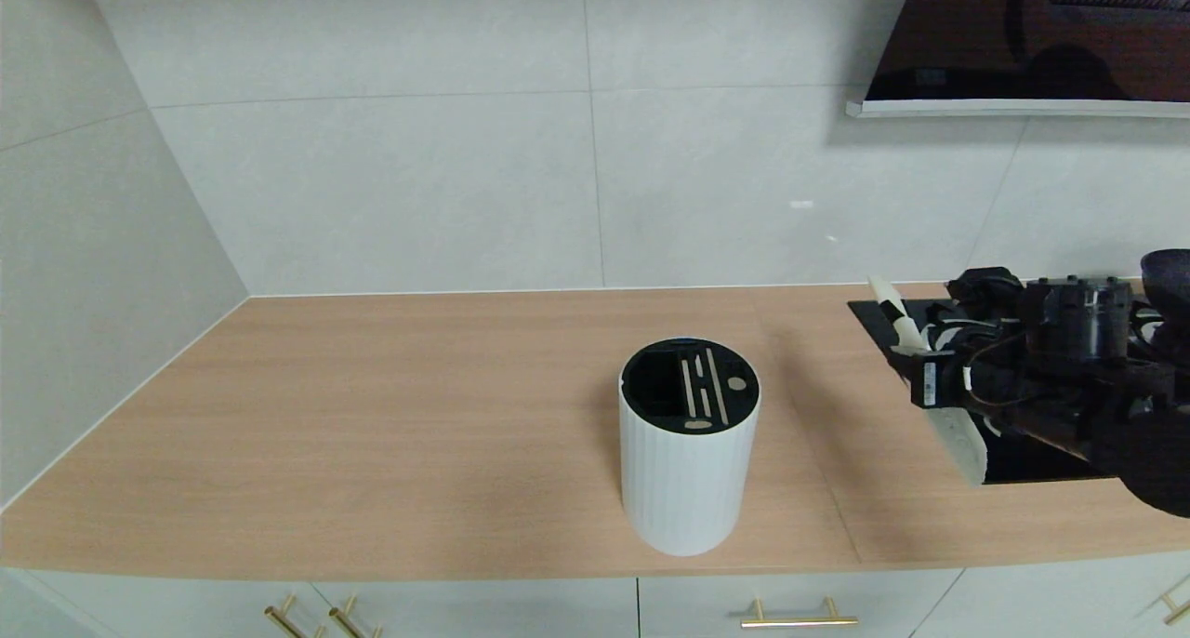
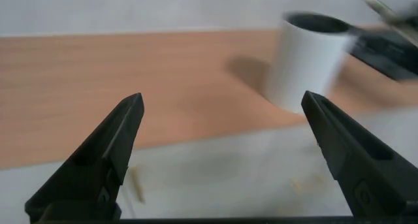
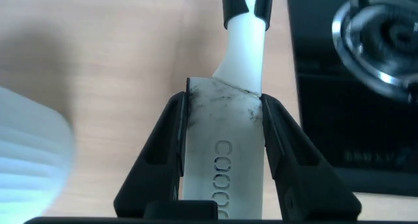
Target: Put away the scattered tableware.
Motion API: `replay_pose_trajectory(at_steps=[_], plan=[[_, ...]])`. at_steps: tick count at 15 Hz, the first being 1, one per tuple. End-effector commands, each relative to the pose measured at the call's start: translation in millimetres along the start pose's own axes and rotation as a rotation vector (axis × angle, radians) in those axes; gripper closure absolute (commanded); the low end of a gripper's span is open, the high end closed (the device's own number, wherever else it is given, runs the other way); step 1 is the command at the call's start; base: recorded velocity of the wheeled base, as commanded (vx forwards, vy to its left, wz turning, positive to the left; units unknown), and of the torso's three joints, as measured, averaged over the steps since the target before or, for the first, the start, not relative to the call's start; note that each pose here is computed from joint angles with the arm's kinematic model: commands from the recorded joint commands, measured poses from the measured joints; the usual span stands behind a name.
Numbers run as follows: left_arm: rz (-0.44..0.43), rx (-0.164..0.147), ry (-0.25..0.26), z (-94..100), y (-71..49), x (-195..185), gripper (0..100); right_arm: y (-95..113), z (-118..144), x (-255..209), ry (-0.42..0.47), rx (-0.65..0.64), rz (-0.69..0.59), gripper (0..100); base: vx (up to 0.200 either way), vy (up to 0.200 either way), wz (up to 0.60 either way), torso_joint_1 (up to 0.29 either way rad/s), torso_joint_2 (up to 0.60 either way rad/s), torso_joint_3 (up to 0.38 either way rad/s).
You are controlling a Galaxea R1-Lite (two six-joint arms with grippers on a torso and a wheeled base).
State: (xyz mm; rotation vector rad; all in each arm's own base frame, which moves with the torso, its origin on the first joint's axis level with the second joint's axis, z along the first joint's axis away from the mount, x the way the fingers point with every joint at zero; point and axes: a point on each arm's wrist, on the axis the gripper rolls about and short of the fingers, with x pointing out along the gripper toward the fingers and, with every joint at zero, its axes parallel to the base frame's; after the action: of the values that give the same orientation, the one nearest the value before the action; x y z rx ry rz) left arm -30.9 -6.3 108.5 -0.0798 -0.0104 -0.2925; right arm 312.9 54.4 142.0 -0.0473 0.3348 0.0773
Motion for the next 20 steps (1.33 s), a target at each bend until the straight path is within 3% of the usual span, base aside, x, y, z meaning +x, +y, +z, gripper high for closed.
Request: replay_pose_trajectory(at_steps=[1, 4, 6, 8, 9, 11, 12, 13, 16, 20], plan=[[-0.126, -0.046, 0.130, 47.5, -1.2, 19, 0, 19, 38, -6, -0.098, -0.007, 0.059, 100, 0.000, 0.000, 0.00, 0.000, 0.00, 0.000], [-0.281, -0.108, 0.256, 99.8, 5.3, 69, 0, 45, 63, -7, -0.169, -0.017, 0.132, 100, 0.000, 0.000, 0.00, 0.000, 0.00, 0.000], [-0.321, -0.141, 0.333, 129.0, 15.4, 122, 0, 62, 77, -10, -0.162, -0.028, 0.180, 100, 0.000, 0.000, 0.00, 0.000, 0.00, 0.000], [-0.344, -0.148, 0.361, 142.7, 23.3, 172, 0, 75, 78, -19, -0.159, -0.035, 0.219, 100, 0.000, 0.000, 0.00, 0.000, 0.00, 0.000], [-0.347, -0.134, 0.343, 142.0, 28.4, 196, 0, 85, 76, -26, -0.160, -0.041, 0.244, 100, 0.000, 0.000, 0.00, 0.000, 0.00, 0.000], [-0.346, -0.142, 0.333, 137.9, 30.4, 203, 0, 89, 77, -33, -0.166, -0.045, 0.262, 100, 0.000, 0.000, 0.00, 0.000, 0.00, 0.000], [-0.373, -0.177, 0.361, 121.1, 30.5, 227, 0, 98, 75, -46, -0.173, -0.055, 0.301, 100, 0.000, 0.000, 0.00, 0.000, 0.00, 0.000], [-0.395, -0.212, 0.352, 119.5, 26.1, 236, 0, 103, 77, -53, -0.182, -0.057, 0.324, 100, 0.000, 0.000, 0.00, 0.000, 0.00, 0.000], [-0.486, -0.403, 0.327, 121.5, 4.0, 250, 0, 122, 74, -76, -0.188, -0.060, 0.411, 100, 0.000, 0.000, 0.00, 0.000, 0.00, 0.000], [-0.599, -0.539, 0.353, 108.9, -24.0, 262, 0, 150, 69, -95, -0.172, -0.014, 0.520, 100, 0.000, 0.000, 0.00, 0.000, 0.00, 0.000]])
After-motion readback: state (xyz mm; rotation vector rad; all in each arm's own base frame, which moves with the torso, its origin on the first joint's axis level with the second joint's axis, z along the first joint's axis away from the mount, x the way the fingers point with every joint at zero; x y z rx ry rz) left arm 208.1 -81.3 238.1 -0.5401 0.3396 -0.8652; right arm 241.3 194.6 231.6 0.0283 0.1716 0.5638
